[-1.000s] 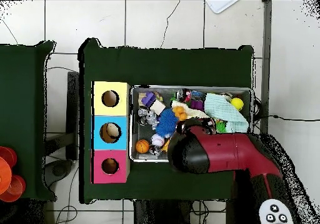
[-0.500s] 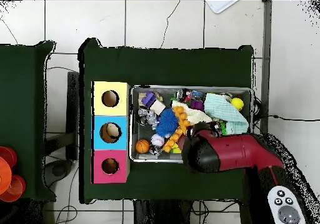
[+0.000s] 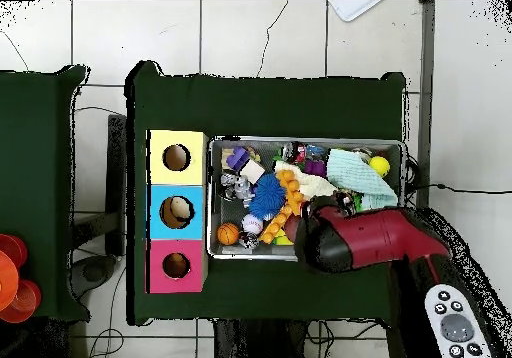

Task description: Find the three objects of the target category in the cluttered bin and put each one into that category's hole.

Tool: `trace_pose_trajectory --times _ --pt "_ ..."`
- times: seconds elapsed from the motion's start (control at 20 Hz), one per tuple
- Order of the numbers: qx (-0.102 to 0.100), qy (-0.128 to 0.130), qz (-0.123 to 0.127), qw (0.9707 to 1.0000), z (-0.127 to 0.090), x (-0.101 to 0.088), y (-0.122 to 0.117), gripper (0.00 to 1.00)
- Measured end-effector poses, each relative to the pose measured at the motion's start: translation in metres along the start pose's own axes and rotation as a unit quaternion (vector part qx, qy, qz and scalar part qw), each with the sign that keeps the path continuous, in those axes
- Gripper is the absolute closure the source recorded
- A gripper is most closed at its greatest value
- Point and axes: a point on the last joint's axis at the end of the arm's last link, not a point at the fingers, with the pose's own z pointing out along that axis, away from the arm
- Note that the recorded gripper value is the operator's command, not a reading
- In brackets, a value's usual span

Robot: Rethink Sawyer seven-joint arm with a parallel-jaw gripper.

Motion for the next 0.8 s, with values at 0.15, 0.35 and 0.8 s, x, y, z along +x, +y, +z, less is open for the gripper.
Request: trace_pose_trajectory --times 0.15,0.35,0.8 --pt "0.009 -0.01 -0.014 0.9998 0.001 -0.006 -0.007 0.0" --pt "0.022 -0.027 -0.031 0.9989 0.004 -0.016 -0.019 0.0" --pt "0.053 -0.06 -0.077 0.9938 0.007 -0.036 -0.042 0.0"
